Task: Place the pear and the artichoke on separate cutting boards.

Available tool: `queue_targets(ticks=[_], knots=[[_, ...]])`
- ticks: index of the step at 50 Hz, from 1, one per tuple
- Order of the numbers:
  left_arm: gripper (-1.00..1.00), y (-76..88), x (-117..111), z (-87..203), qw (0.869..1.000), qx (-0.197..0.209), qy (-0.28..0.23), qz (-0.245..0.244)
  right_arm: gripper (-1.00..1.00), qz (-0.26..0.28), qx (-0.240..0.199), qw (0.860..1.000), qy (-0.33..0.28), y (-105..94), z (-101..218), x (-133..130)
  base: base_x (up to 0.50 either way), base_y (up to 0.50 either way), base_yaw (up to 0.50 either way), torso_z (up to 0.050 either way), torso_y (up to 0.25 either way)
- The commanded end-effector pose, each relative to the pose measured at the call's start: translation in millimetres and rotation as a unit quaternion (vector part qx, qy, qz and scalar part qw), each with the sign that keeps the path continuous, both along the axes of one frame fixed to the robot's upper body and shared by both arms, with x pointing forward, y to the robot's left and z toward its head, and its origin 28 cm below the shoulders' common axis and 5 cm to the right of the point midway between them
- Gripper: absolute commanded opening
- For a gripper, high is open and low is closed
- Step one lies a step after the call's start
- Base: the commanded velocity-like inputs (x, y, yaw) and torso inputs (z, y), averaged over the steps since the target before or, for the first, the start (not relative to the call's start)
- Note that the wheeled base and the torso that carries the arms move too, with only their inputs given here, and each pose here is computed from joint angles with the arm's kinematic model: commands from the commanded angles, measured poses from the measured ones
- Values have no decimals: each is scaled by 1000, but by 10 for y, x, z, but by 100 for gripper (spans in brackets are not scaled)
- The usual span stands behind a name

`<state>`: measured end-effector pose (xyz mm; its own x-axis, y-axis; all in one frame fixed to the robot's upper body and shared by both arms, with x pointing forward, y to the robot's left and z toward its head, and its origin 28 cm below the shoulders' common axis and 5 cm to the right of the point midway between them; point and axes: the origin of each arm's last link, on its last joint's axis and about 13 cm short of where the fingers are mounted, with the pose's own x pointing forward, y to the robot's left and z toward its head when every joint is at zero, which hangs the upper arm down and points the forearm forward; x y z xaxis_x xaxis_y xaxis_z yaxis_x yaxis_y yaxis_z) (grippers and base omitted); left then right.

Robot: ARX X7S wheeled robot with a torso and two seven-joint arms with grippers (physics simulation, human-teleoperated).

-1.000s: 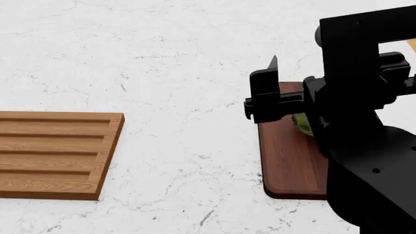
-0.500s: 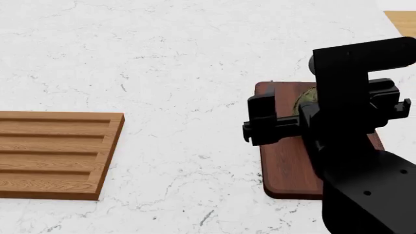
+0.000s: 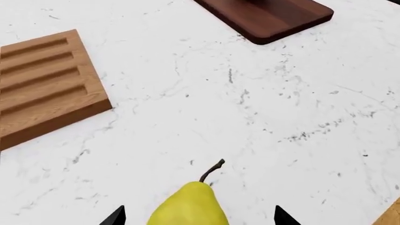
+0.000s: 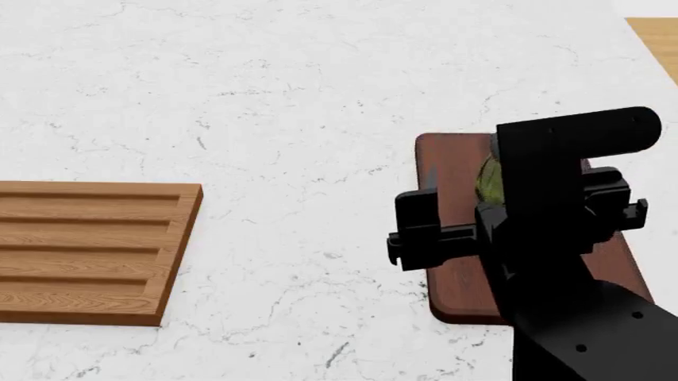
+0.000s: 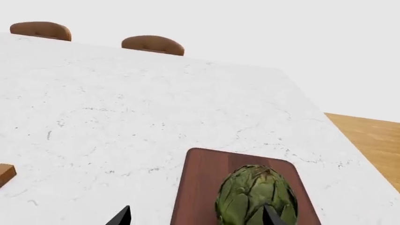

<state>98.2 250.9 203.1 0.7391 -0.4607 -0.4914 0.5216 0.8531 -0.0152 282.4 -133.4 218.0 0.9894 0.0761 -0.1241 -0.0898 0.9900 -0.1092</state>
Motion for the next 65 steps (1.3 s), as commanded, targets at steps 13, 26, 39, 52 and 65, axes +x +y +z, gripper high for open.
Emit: queue_targets(ticks=[13, 26, 39, 52, 65], knots=[[100, 46, 107, -315, 998, 3, 54, 10, 100, -2, 8, 1000, 10, -10, -115, -36, 0, 0, 0, 0, 0], [100, 16, 156, -361, 997, 5, 75, 3, 100, -3, 13, 1000, 16, -18, -194, -41, 0, 0, 0, 0, 0], [-100, 1, 162, -255, 997, 4, 72, 6, 100, -2, 14, 1000, 20, -15, -236, -26, 0, 0, 0, 0, 0], [-100, 73, 240, -8, 998, -10, 2, 58, 100, -4, 15, 1000, 22, -15, -254, -39, 0, 0, 0, 0, 0], [-100, 211, 799, 533, 990, -42, -86, 101, 100, 4, 25, 1000, 12, 34, -230, -127, 0, 0, 0, 0, 0]])
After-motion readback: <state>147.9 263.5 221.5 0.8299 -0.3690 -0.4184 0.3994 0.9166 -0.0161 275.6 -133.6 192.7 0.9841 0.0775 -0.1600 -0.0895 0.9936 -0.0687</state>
